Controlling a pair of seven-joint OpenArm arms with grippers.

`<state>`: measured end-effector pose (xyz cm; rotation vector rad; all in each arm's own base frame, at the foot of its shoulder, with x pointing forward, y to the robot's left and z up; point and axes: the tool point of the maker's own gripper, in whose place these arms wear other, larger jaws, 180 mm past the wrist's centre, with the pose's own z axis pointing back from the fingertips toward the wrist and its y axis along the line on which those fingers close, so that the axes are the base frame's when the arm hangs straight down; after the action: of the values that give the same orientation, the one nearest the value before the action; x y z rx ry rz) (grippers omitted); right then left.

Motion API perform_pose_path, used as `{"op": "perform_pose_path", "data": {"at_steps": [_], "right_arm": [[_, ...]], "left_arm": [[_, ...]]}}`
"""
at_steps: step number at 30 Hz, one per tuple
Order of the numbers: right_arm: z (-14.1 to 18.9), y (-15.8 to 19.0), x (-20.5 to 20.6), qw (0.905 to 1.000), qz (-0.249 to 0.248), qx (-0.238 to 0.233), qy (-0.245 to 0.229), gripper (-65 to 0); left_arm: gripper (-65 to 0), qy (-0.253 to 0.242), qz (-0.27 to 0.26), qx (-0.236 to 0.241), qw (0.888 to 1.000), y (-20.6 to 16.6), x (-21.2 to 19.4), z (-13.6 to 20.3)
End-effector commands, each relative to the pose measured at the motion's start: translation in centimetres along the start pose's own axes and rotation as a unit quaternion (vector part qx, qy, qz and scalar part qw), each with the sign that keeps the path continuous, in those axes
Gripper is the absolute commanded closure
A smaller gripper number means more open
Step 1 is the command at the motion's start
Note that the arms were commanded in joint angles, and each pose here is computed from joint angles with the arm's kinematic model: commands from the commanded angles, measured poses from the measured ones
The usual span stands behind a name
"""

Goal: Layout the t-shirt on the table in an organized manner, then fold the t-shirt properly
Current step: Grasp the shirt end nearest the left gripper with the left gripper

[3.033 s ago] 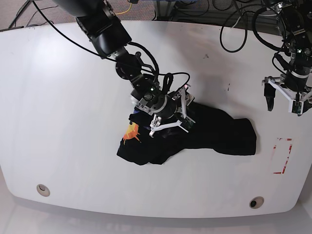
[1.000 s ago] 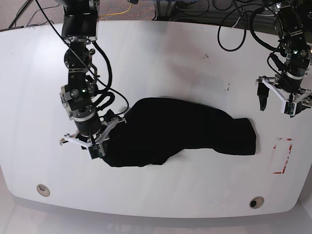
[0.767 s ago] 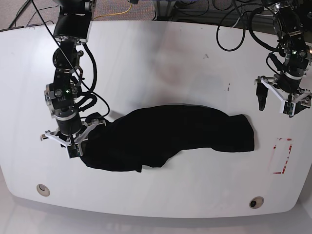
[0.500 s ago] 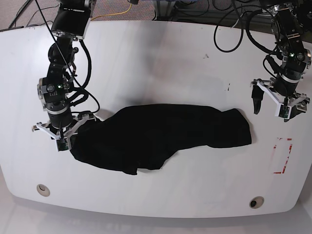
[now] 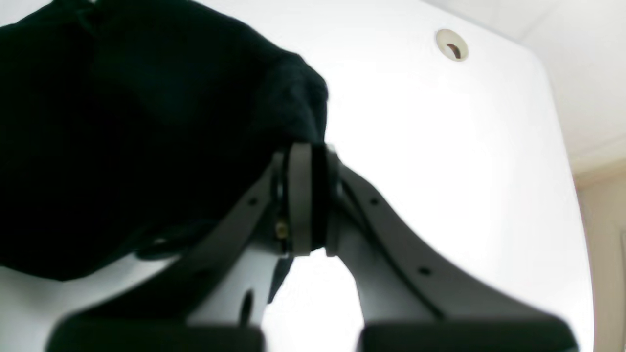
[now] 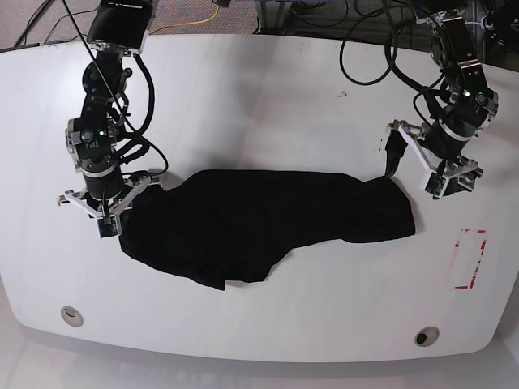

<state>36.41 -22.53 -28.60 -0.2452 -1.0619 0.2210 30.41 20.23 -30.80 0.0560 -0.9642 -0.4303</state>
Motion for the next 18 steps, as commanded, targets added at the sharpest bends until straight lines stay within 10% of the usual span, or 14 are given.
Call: {"op": "perform_pose_path", "data": {"at_steps": [1,18], "right_arm": [[0.0,-0.7,1.5,0.9996,-0.001,-0.009,-0.025,0.0],[-0.4,-0.4,0.7,0.9999,-0.002,-0.004,-0.015,0.0]], "left_arm": [[-56.1,-0.023,0.004,0.002,1.0,0.2,1.6,-0.2],[-65.0,0.031,0.085,-0.042,0.995,-1.7,-0.7,-5.0]]}}
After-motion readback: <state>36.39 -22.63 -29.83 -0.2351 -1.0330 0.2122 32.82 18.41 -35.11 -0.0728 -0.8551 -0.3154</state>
